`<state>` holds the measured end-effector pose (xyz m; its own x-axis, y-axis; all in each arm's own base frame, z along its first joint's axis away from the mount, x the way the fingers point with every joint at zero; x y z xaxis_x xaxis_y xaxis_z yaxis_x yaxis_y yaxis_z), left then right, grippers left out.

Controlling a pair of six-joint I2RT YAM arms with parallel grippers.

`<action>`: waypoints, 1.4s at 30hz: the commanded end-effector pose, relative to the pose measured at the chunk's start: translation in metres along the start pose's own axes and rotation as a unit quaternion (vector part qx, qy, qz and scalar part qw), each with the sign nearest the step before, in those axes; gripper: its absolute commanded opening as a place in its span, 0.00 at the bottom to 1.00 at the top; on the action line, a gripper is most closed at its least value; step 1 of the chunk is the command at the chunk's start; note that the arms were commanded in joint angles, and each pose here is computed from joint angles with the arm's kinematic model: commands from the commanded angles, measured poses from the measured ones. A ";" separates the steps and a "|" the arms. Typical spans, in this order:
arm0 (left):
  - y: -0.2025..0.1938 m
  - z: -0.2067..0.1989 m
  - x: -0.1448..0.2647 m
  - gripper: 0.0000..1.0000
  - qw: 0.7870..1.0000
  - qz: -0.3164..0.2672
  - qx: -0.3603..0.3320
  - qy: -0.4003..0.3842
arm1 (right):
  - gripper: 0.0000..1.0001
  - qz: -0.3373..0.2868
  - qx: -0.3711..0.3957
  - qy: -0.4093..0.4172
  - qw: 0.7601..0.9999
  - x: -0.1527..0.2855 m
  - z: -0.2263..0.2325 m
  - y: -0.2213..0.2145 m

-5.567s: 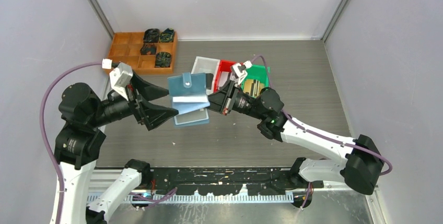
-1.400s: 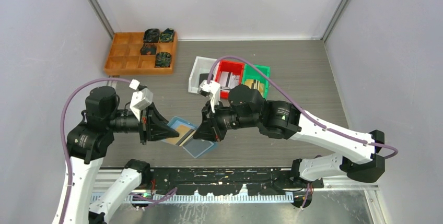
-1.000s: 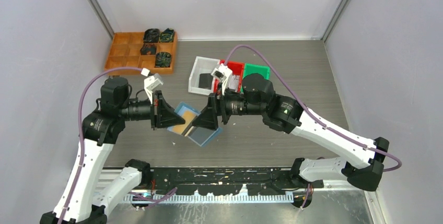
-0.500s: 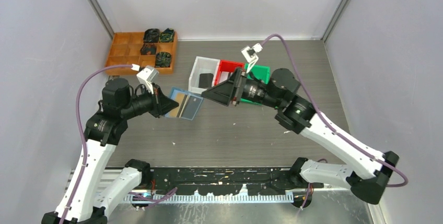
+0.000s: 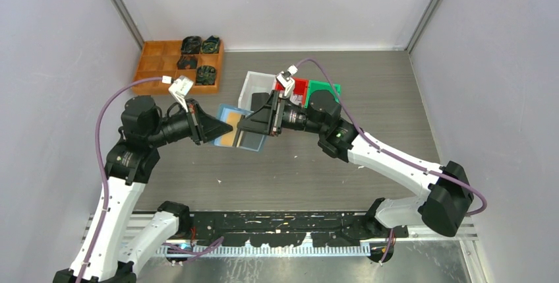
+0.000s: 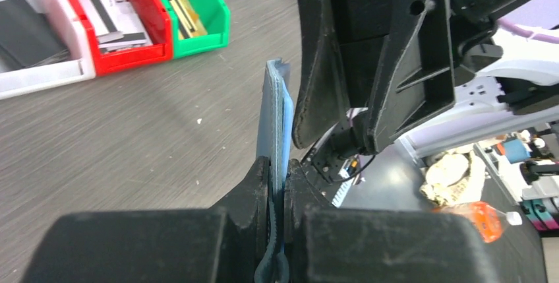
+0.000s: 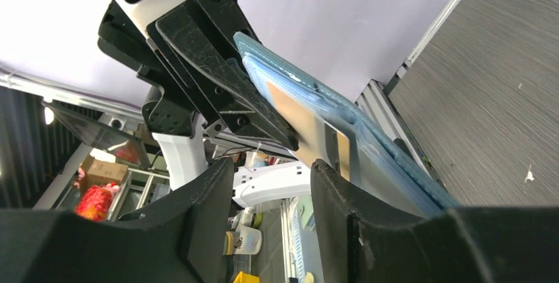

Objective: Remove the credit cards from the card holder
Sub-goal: Remove the credit card from the card holder.

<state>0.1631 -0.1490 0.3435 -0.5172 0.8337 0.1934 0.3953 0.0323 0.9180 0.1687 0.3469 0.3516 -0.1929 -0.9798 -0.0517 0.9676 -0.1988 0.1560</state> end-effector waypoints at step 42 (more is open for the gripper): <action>0.046 -0.044 0.007 0.00 0.990 -0.058 0.025 -0.129 | 0.14 0.022 0.044 0.146 0.988 0.021 0.053 -0.014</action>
<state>0.1547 -0.1633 0.3909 -0.4119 0.9108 0.0278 0.4201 0.1627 0.8928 0.1542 0.3437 0.3661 -0.0887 -0.9792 -0.1824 0.9764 -0.1217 0.1785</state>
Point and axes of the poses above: each gripper's point midway between its finger pads, its own x axis back along the fingers, its own z axis along the line the jaws close on, y = z × x, the point moved 4 cm from there along x, back along the fingers, and after that the axes turned 15 degrees about -x, right-handed, at the moved point
